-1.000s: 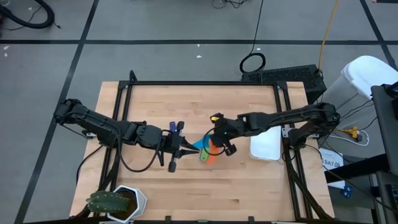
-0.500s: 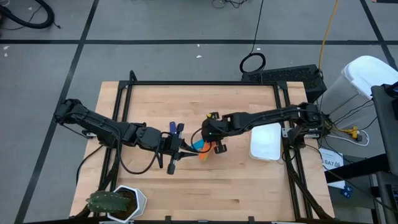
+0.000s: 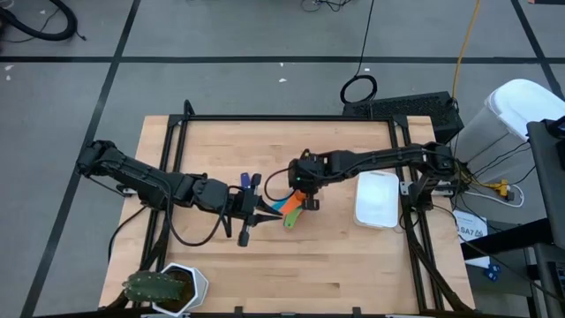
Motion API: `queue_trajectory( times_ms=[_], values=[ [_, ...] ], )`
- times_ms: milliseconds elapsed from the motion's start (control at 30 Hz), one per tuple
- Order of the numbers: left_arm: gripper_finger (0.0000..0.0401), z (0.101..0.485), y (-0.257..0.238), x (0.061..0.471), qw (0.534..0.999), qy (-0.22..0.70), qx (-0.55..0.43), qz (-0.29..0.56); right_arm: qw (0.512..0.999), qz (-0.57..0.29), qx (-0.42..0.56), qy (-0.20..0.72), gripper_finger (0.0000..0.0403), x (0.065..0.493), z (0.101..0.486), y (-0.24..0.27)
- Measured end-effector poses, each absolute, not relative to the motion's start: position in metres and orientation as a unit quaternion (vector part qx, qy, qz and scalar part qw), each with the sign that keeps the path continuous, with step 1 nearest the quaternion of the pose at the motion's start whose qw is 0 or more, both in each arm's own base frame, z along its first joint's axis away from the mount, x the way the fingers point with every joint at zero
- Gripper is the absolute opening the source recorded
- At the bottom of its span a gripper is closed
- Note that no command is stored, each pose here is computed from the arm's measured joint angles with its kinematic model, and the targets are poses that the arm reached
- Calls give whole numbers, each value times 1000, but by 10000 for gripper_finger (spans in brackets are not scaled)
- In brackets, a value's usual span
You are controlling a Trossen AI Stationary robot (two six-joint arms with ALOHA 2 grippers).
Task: Nest measuring cups in basket
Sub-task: Stack the orange measuring cup on top of the light blue measuring cup
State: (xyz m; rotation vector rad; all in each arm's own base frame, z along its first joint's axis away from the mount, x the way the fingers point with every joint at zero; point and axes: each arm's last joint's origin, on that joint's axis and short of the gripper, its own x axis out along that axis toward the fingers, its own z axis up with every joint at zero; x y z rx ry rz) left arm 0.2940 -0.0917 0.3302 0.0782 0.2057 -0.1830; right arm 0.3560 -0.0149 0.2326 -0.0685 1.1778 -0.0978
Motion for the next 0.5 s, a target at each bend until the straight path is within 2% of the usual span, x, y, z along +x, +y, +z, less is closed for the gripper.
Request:
queue_trajectory(
  times_ms=[200,500],
  values=[
    [37,331,-92,294,990,99,37,-91,833,-45,14,552,0,359,229,-14],
    [37,331,-92,294,990,100,35,-92,823,-50,21,565,0,366,213,-14]
  ],
)
